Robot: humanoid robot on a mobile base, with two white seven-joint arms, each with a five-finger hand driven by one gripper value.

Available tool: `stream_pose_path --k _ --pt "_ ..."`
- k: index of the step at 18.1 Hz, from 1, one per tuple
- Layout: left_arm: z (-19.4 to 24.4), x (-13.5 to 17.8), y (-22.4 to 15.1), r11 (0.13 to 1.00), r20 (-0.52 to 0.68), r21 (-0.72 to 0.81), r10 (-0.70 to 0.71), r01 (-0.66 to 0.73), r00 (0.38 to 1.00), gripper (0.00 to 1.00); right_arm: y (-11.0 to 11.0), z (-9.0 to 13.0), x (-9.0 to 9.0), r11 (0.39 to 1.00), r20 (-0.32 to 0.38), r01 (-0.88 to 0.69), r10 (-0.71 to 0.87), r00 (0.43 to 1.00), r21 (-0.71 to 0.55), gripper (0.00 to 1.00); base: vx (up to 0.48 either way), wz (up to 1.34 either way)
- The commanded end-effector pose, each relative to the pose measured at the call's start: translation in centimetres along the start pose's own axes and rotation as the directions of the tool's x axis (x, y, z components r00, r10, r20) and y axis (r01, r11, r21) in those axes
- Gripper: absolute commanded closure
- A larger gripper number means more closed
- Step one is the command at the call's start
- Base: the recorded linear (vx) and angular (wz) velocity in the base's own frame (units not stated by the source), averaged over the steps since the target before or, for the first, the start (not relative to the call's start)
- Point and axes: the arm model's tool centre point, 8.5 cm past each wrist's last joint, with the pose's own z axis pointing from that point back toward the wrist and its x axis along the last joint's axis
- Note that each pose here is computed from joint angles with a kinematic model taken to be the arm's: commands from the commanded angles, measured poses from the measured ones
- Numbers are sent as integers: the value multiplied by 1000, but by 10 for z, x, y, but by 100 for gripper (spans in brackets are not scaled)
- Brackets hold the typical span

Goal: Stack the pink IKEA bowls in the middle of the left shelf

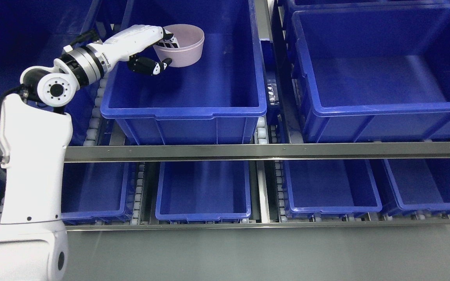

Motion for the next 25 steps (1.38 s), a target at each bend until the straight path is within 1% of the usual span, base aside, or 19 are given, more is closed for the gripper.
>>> stream_pose_path --k 1,2,4,8,9,10,11,12,13,14,16,17,18,19,20,21,22,23,25 --pt "-22 -11 -48 992 -30 -62 106 -108 994 69 -11 0 11 1000 33 11 -11 999 -17 0 0 0" --pt "-22 -12 -48 993 -30 -51 107 -109 994 63 -11 0 10 1000 32 11 -11 999 -17 0 0 0" --pt "-21 -13 -50 992 -34 -48 112 -114 993 44 -11 0 10 1000 32 11 -11 999 -17 0 0 0" --pt "-15 -20 -52 984 -38 2 179 -179 983 23 -11 0 11 1000 33 11 -11 999 -17 0 0 0" --pt "-18 -17 -51 978 -28 37 208 -207 978 19 -11 0 11 1000 33 11 -11 999 -17 0 0 0" --pt "-22 -12 -47 955 -5 126 270 -267 963 14 -11 0 11 1000 33 11 -11 999 -17 0 0 0" --pt "-17 -19 -39 919 0 233 326 -317 945 11 -11 0 11 1000 33 11 -11 999 -17 0 0 0" --pt "-1 -37 -26 858 -5 366 390 -361 921 9 -11 0 11 1000 33 11 -11 999 -17 0 0 0" --pt "11 -48 -15 767 30 485 466 -420 885 8 -11 0 11 1000 33 11 -11 999 -17 0 0 0" --pt "18 -55 -7 619 111 592 572 -516 813 8 -11 0 11 1000 33 11 -11 999 -17 0 0 0" --pt "33 -71 0 290 252 697 758 -656 602 4 -11 0 11 1000 33 11 -11 999 -17 0 0 0" --pt "43 -75 8 194 285 729 786 -656 548 0 -11 0 11 1000 33 11 -11 999 -17 0 0 0" --pt "53 -76 7 161 280 758 795 -632 538 0 -11 0 11 1000 33 11 -11 999 -17 0 0 0" --pt "60 -73 3 166 273 766 790 -621 549 0 -11 0 11 1000 33 11 -11 999 -17 0 0 0" --pt "62 -58 -8 198 271 747 780 -634 563 0 -11 0 11 1000 33 11 -11 999 -17 0 0 0" --pt "60 -42 -17 221 257 714 799 -664 543 0 -11 0 11 1000 33 11 -11 999 -17 0 0 0" --pt "61 -32 -24 215 238 690 834 -691 497 0 -11 0 11 1000 33 11 -11 999 -17 0 0 0" --pt "64 -26 -21 207 230 683 850 -701 475 0 -11 0 10 1000 32 11 -11 999 -17 0 0 0" --pt "67 -20 -12 209 249 683 834 -700 492 0 -11 0 11 1000 33 11 -11 999 -17 0 0 0"
